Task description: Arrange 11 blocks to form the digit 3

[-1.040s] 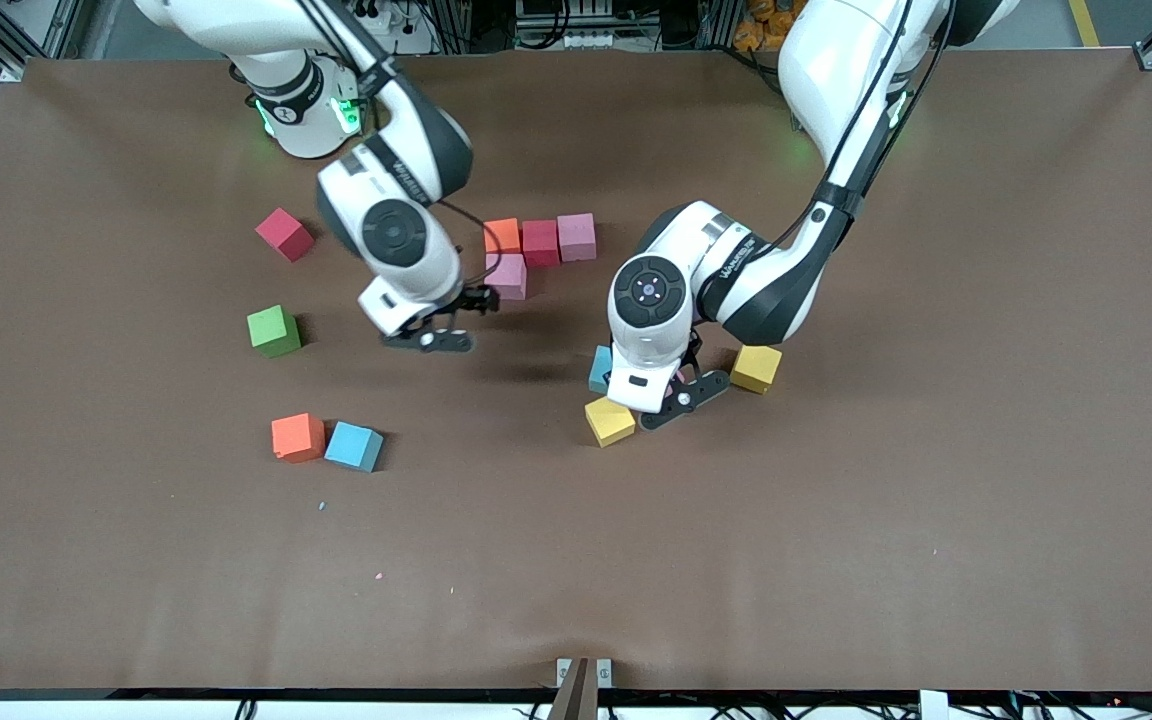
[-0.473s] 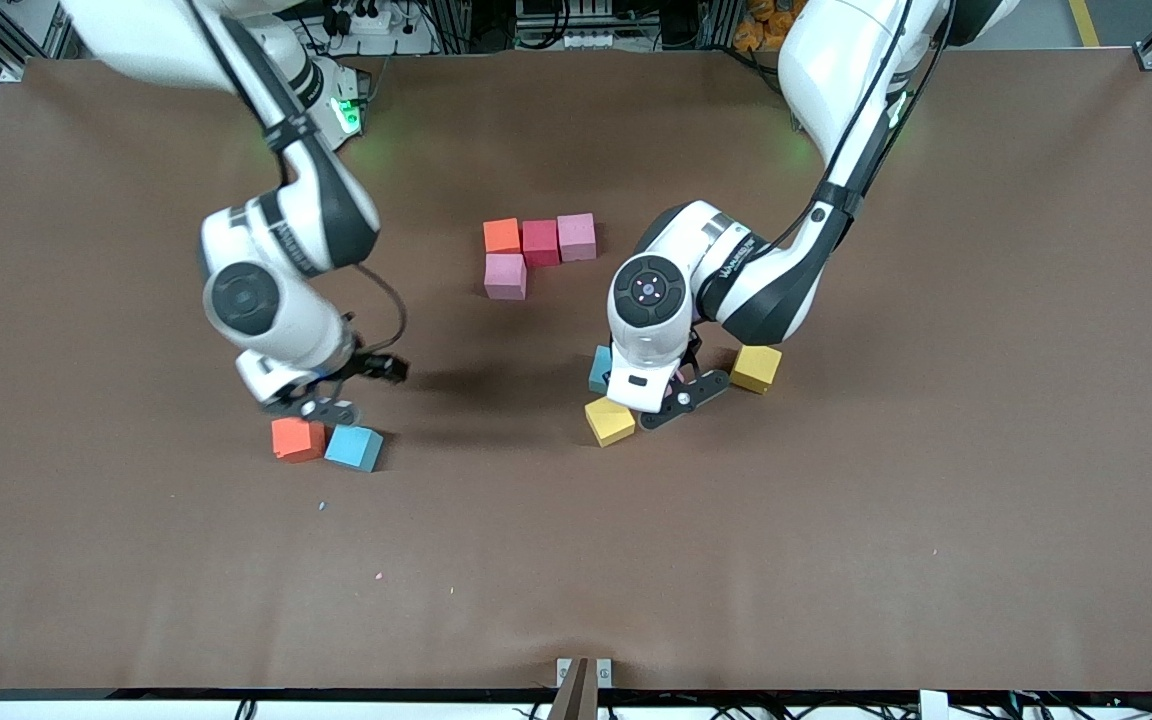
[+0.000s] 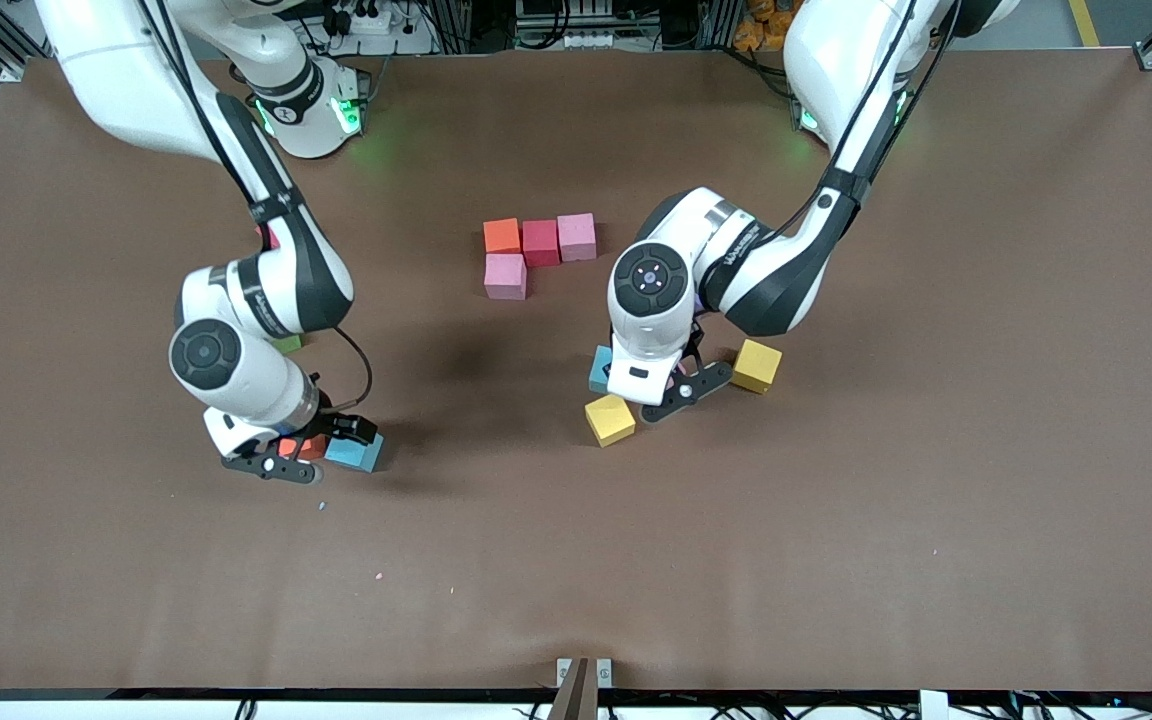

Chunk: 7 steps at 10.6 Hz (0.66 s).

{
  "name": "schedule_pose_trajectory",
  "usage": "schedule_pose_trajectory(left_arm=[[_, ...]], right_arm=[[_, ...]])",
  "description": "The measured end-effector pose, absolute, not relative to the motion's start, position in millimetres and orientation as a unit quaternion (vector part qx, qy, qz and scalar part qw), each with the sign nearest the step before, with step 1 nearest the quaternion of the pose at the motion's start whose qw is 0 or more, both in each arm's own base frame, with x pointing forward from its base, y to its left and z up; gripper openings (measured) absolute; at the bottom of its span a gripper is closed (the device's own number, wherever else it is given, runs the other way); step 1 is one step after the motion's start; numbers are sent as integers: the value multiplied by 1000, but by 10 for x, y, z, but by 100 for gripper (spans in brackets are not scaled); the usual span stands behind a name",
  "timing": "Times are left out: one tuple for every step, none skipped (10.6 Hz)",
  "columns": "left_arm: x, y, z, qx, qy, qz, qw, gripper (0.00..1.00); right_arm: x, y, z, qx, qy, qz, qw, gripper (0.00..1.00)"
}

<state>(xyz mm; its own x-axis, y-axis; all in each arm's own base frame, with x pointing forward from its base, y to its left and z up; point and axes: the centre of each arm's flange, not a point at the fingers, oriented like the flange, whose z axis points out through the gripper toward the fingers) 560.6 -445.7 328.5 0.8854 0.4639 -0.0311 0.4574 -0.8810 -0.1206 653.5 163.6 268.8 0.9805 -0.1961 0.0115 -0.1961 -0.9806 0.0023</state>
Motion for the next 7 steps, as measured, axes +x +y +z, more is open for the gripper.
schedule_pose_trajectory(left_arm=[[5585,-4476,3300,-970,-237,30,55,62],[5569,-4491,3293,-969,-237,30,56,62],[5568,-4488,3287,-969,-238,31,56,62],[5567,-4485,3282,-969,-238,31,57,62],[5563,-4486,3277,-969,-238,31,57,62],[5562,-4486,3275,-969,-238,32,57,62],[5562,-4486,3274,-969,-238,32,57,62]], right_arm=[[6567,1640,2612,995,-99,3,3,100],[6577,1639,2528,995,-98,0,5,100],[6587,1638,2460,995,-95,2,7,100],[6596,1634,2402,996,-91,6,11,100],[6599,1629,2357,996,-88,7,14,100],[6602,1629,2312,996,-86,9,16,100],[6601,1626,2266,997,-79,11,23,100]])
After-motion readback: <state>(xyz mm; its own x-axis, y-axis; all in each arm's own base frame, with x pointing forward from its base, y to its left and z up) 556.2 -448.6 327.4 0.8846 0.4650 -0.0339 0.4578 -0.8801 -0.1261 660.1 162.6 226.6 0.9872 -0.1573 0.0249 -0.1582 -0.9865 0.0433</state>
